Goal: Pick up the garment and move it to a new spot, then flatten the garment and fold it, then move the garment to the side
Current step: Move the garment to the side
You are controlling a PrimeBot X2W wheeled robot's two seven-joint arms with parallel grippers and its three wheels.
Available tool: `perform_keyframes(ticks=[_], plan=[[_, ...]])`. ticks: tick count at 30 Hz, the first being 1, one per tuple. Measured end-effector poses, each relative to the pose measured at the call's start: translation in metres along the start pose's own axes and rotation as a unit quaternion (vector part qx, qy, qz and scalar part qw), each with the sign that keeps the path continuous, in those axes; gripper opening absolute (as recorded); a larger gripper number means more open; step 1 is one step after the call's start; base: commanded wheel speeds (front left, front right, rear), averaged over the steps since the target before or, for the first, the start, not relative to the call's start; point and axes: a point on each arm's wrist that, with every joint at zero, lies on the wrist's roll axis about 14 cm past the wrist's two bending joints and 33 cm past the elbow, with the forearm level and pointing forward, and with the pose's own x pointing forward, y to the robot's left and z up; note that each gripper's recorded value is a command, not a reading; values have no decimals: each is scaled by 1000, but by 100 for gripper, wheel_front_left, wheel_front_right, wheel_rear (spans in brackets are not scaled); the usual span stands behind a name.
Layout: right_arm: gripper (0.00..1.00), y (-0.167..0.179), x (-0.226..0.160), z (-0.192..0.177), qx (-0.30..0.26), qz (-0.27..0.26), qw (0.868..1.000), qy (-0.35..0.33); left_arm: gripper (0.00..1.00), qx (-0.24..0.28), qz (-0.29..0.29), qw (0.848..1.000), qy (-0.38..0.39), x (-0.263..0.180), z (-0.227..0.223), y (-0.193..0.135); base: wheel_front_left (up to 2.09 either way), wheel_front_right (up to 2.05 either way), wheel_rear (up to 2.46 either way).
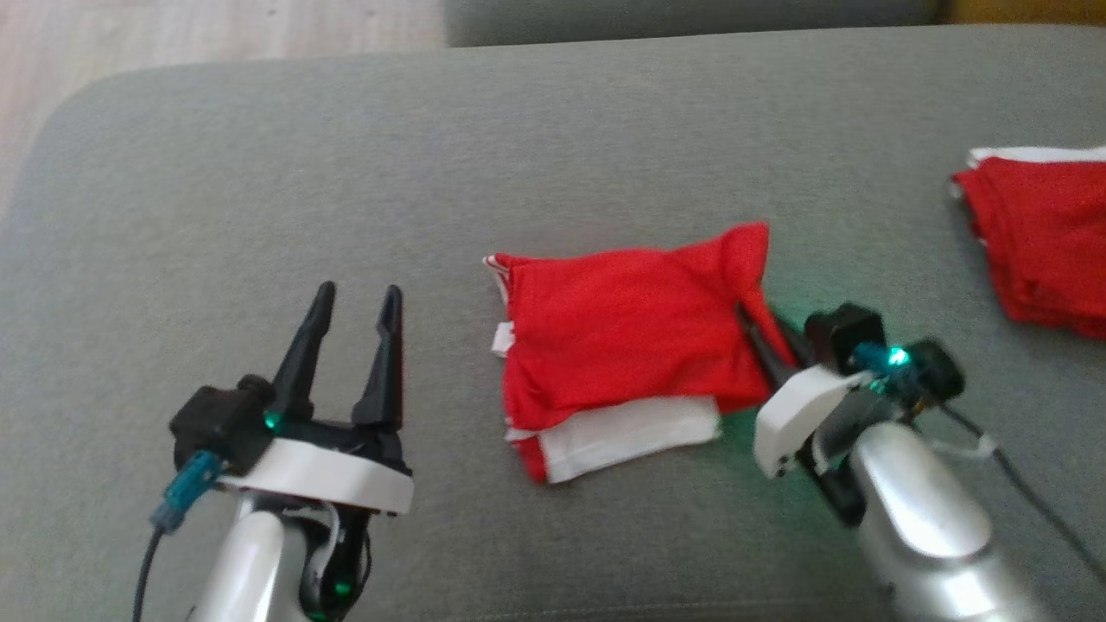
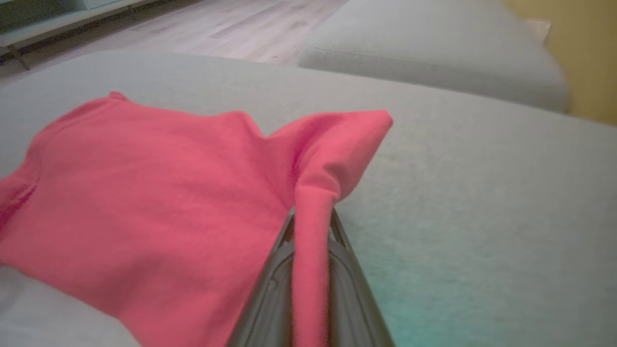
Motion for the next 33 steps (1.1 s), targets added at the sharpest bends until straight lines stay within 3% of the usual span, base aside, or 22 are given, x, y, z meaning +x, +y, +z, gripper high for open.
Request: perform_keyframes(ticks=[7,13,24,33], plan=[[0,-84,-30,47,-132,-66,988,-43,100,-11,-113,993,-14,28,4,-71,0,0,0],[0,-160,-67,64,-197,-132,971,-15,100,-25,-187,982,-29,45,9,-121,0,0,0],[0,-282,-112,54,-192,-263,943,69,100,-48,-205,978,7,65,-27,-128,0,0,0],[0,-313,-112,11,-161,-296,932,133,100,-51,-194,980,20,81,-46,-113,0,0,0]])
